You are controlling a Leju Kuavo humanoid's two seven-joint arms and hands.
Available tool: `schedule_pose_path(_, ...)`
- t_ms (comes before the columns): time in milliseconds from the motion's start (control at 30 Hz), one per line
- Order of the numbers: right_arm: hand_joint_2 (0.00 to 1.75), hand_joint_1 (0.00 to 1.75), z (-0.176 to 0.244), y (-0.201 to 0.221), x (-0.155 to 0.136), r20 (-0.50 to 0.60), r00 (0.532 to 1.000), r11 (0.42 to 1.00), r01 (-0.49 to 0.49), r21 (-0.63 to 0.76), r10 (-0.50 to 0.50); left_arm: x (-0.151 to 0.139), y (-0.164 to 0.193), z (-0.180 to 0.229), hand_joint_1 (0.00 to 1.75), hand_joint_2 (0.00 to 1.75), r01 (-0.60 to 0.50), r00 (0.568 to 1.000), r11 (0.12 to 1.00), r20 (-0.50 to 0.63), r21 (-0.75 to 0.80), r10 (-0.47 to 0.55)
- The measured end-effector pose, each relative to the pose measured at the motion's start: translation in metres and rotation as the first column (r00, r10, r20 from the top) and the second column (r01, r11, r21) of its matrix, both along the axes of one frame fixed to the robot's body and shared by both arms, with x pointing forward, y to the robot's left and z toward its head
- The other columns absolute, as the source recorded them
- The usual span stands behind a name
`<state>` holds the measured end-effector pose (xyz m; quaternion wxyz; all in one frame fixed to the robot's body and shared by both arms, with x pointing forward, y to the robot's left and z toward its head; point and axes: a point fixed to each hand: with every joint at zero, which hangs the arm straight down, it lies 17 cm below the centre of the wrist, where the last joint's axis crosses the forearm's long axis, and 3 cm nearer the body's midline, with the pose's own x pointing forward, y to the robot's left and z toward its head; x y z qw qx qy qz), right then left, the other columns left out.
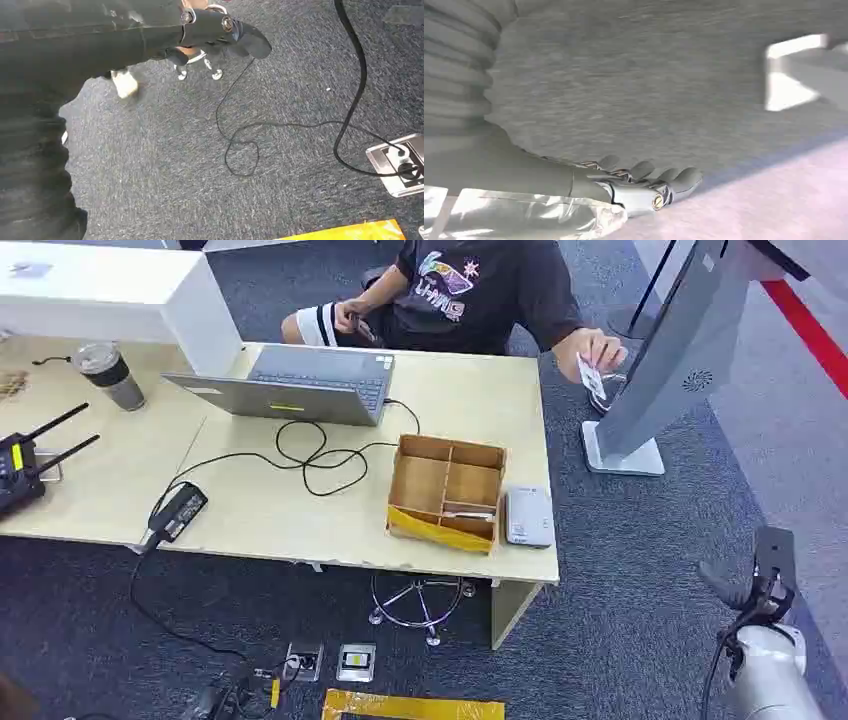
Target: Pass the card to the sensor for recognition and then transmit it.
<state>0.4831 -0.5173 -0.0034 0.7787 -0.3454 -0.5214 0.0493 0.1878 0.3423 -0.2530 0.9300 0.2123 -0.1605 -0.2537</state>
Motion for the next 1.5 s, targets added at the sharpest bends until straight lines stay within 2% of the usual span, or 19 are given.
schedule_pose_path(300,1.75,0.00,0.125,-0.003,0.060,0.271,0.963,0.987,0.038,-0.157,0.006,0.000,-0.001,0.000,0.00,1.75,0.005,1.000,1.000,-0.005,0.004,-0.005)
schedule_pose_path(500,1.75,0.00,0.189,0.019,0.080,0.370,0.926,0.963,0.025,-0.270,0.079,0.000,-0.002,0.000,0.00,1.75,0.007,1.000,1.000,-0.005,0.004,-0.007)
schedule_pose_path(600,1.75,0.00,0.226,0.041,0.087,0.417,0.894,0.925,0.008,-0.381,0.164,0.000,-0.003,0.000,0.00,1.75,0.007,1.000,1.000,-0.006,0.003,-0.007)
schedule_pose_path(733,1.75,0.00,0.270,0.077,0.093,0.441,0.853,0.853,-0.009,-0.523,0.280,0.002,-0.004,0.000,0.00,1.75,0.008,1.000,1.000,-0.003,0.001,-0.008)
schedule_pose_path(867,1.75,0.00,0.311,0.128,0.094,0.436,0.796,0.753,-0.037,-0.657,0.419,0.003,-0.005,0.001,0.00,1.75,0.008,1.000,1.000,-0.002,0.000,-0.008)
schedule_pose_path(1067,1.75,0.00,0.359,0.227,0.084,0.393,0.682,0.595,-0.076,-0.800,0.616,0.010,-0.007,0.003,0.00,1.75,0.008,1.000,1.000,0.007,-0.004,-0.007)
schedule_pose_path(1267,1.75,0.00,0.383,0.286,0.066,0.401,0.582,0.550,-0.098,-0.829,0.708,0.012,-0.008,0.003,0.00,1.75,0.009,1.000,1.000,0.009,-0.007,-0.009)
schedule_pose_path(1400,1.75,0.00,0.392,0.305,0.058,0.410,0.542,0.541,-0.100,-0.835,0.733,0.013,-0.009,0.003,0.00,1.75,0.010,1.000,1.000,0.010,-0.009,-0.010)
schedule_pose_path(1500,1.75,0.00,0.391,0.323,0.054,0.386,0.513,0.511,-0.124,-0.850,0.766,0.013,-0.010,0.003,0.00,1.75,0.012,1.000,1.000,0.010,-0.010,-0.012)
